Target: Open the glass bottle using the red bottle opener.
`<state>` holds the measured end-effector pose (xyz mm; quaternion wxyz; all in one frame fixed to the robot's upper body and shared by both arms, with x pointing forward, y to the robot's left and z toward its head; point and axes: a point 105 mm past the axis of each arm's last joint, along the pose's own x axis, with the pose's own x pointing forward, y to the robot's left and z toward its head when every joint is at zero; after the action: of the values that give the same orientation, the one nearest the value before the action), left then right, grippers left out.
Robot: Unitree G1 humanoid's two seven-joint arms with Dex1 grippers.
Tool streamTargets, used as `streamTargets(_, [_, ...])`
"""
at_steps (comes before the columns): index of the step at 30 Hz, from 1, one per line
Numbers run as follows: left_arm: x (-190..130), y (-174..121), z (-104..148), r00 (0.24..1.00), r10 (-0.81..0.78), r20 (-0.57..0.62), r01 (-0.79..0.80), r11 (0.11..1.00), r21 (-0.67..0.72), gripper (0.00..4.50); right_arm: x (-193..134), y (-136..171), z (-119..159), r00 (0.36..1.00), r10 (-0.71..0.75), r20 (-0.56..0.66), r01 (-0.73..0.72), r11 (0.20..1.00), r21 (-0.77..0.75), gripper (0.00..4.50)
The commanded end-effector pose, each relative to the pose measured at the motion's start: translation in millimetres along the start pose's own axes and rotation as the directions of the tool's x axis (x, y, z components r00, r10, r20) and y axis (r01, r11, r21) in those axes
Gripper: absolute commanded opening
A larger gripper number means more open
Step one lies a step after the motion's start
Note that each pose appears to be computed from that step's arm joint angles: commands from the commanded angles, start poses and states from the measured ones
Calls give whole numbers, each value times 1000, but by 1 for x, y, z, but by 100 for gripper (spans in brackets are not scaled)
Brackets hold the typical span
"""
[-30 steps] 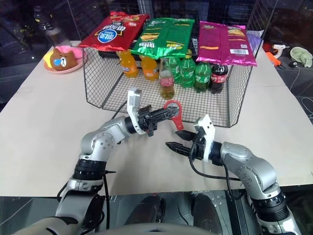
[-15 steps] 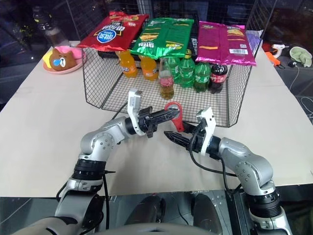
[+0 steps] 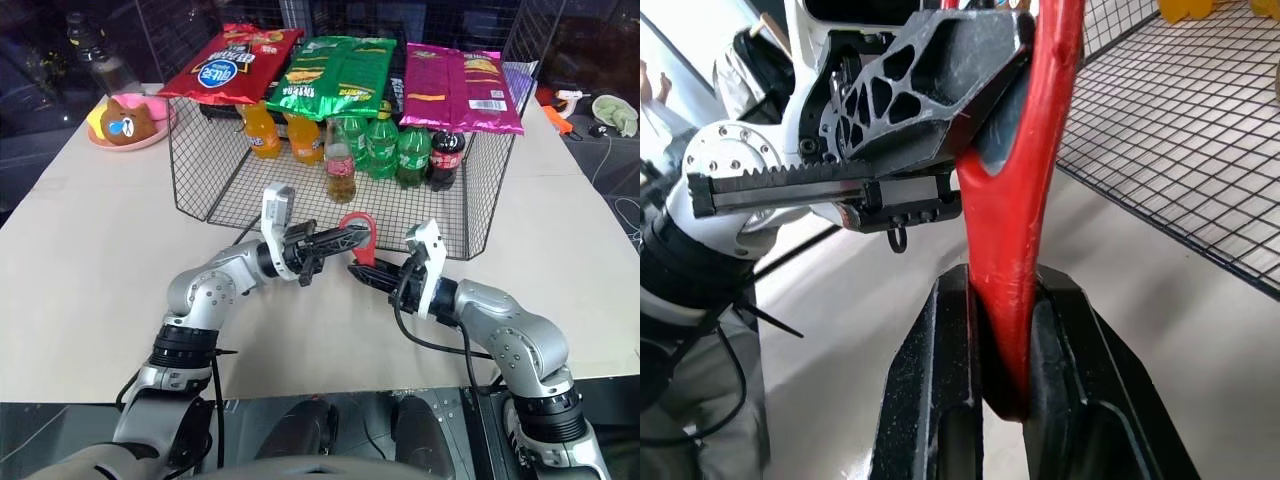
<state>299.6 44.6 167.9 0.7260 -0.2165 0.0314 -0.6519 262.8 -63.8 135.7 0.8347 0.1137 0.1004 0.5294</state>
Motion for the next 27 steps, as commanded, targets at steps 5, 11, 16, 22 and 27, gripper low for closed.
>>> streamTargets(5, [1,4,23,996,44,74,-49,996,79,156,6,7,-4,1000,14,-22,-14,1000,-27,1])
streamTargets(11, [-5,5,24,994,71,83,-78,993,84,449,-2,-16,-2,993,-116,14,117,992,-48,1])
streamTargets(16, [-12,9,29,983,143,118,-159,977,139,449,-19,-39,6,959,-270,84,276,958,-82,1])
streamTargets(22, [-23,39,63,895,336,294,-428,832,353,449,-30,-44,8,936,-329,123,342,934,-102,1])
streamTargets(27, [-19,69,80,828,445,342,-561,639,526,449,-26,-41,8,935,-326,140,341,934,-102,1])
